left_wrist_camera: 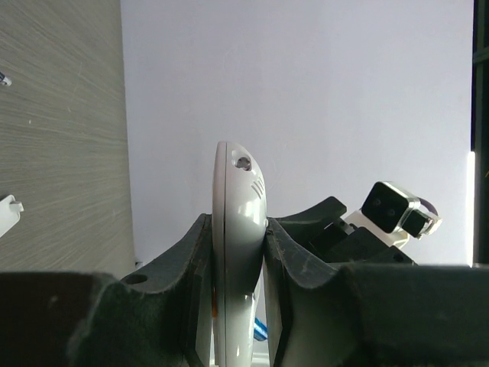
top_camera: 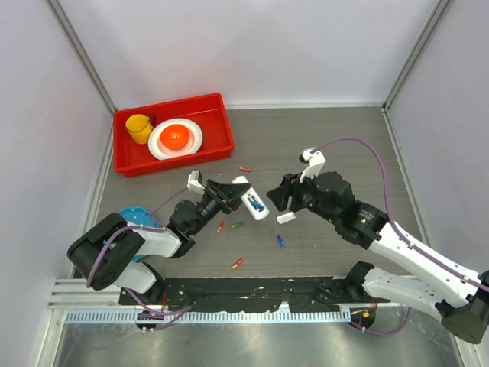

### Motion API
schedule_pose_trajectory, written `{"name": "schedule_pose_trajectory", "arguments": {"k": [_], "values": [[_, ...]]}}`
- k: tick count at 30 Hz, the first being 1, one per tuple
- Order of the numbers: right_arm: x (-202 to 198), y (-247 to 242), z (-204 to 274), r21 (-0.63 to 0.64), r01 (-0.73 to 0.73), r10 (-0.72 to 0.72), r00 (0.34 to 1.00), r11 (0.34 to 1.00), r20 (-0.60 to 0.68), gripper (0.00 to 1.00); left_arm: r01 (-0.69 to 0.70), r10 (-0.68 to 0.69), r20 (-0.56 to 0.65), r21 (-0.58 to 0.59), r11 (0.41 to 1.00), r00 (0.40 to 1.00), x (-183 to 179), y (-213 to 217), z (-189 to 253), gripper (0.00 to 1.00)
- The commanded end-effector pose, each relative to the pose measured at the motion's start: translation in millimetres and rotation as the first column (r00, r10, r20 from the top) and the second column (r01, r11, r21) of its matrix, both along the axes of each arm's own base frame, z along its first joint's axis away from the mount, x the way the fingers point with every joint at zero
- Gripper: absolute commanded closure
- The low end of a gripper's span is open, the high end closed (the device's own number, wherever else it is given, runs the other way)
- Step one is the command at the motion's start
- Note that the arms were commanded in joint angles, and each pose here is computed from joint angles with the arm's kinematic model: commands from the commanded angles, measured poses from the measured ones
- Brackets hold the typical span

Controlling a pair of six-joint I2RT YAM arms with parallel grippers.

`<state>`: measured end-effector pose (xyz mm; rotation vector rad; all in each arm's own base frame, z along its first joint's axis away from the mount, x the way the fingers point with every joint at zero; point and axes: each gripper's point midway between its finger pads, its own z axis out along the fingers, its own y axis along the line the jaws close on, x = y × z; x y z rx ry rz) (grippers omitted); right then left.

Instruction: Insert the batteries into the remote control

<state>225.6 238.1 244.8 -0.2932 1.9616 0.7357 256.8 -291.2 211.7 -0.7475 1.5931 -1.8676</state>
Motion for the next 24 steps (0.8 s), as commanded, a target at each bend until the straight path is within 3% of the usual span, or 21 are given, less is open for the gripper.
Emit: {"name": "schedule_pose_trajectory", "arguments": {"k": [1,9,24], "values": [[-10,11,23,0.087,-0.09,0.083,0.994,0.992,0.073,0.41,0.078,-0.034,0.233,-0.18,0.981,0.972,-22,8,75,1.0],[-34,14,14,0.119,-0.203,0.194,0.977,0.972,0.083,0.42,0.102,-0.06,0.268,-0.146,0.984,0.962,-32,9,73,1.0],[-52,14,-2,0.115,-0.279,0.272,0.96,0.953,0.072,0.44,0.131,-0.1,0.289,-0.087,0.988,0.952,-38,6,62,1.0]]}}
